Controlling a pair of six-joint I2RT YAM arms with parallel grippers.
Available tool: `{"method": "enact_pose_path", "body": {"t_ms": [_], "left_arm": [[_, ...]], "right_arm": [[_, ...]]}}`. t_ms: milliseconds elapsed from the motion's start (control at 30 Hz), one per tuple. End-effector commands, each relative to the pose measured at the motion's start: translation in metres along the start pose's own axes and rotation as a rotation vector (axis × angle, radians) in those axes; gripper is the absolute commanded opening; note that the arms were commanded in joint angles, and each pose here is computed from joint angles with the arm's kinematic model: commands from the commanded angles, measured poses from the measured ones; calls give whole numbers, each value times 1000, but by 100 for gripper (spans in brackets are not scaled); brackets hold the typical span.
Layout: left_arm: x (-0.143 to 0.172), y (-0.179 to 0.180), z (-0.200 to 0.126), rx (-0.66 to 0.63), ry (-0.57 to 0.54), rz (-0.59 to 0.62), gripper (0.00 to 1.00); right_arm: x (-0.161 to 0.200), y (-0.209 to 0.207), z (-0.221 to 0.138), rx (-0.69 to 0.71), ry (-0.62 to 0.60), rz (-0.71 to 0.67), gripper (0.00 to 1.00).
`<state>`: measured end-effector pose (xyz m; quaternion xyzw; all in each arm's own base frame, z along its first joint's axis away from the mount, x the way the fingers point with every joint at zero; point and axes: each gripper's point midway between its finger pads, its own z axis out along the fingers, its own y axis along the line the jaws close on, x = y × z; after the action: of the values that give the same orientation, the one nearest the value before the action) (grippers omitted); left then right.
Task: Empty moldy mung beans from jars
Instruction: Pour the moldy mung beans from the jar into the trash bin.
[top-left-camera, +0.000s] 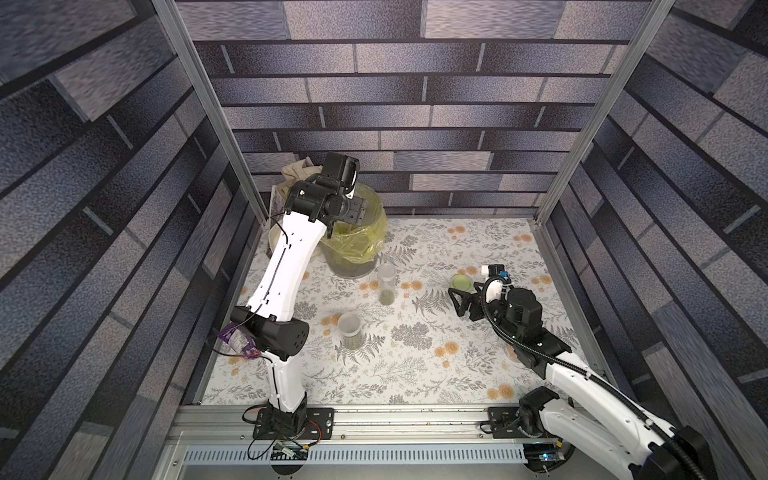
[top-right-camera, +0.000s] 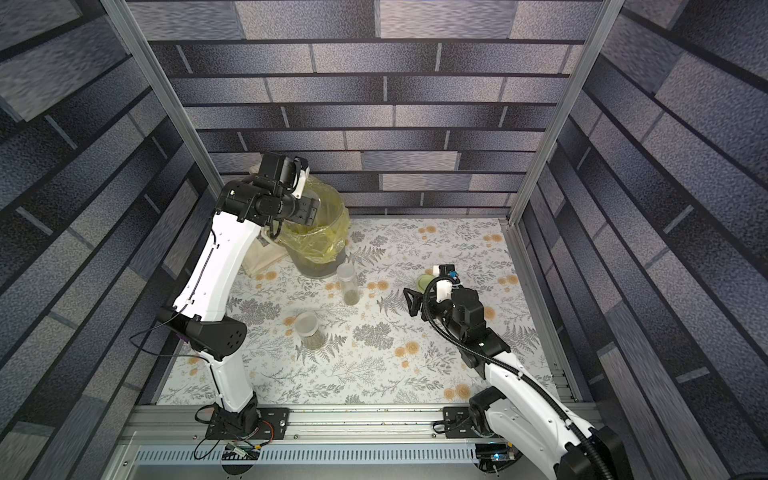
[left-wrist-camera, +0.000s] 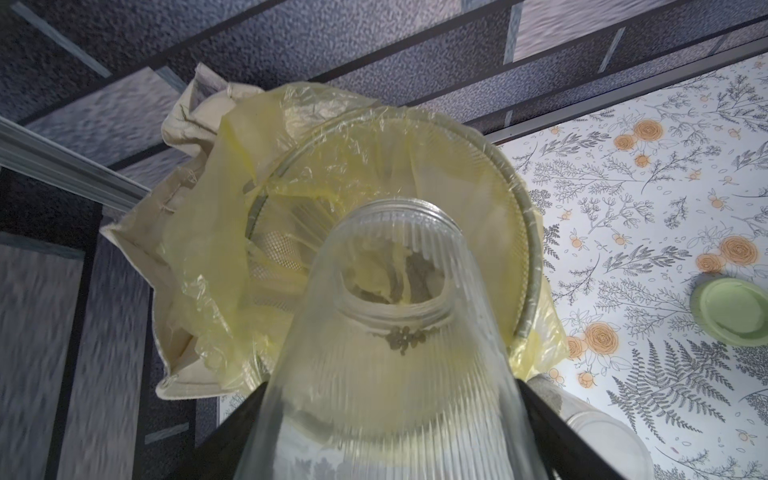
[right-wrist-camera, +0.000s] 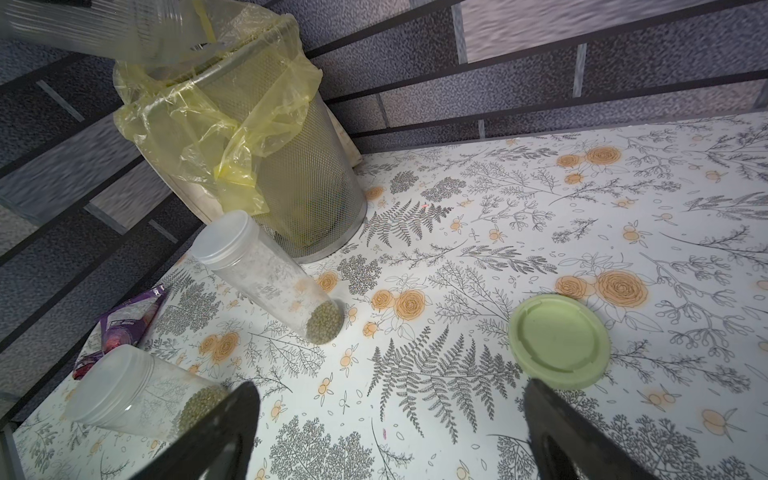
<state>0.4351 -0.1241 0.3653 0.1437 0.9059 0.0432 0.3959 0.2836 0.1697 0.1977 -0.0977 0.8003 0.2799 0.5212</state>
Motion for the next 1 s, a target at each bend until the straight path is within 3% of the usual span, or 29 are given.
{"method": "enact_pose_path", "body": {"t_ms": [0, 233, 400, 633, 800, 867, 967], "left_arm": [[-7, -2, -32, 67, -123, -87, 52], [8, 2, -53, 86, -167, -76, 53], [0, 0, -42, 90, -130, -51, 53], [-2, 21, -26, 83, 30, -88, 53], [-16, 13, -21, 119, -8, -110, 53], [-17, 9, -24, 66, -8, -43, 53], [-24, 21, -24, -130, -30, 96, 52]], "right_arm": [[0, 3, 1, -17, -11, -5, 100], [0, 3, 3, -23, -12, -2, 100], [6, 4, 7, -34, 9, 8, 100], [6, 3, 6, -30, 7, 6, 100], [6, 3, 7, -30, 9, 7, 100], [7, 4, 7, -33, 11, 5, 100], [6, 3, 6, -29, 7, 4, 100]]}}
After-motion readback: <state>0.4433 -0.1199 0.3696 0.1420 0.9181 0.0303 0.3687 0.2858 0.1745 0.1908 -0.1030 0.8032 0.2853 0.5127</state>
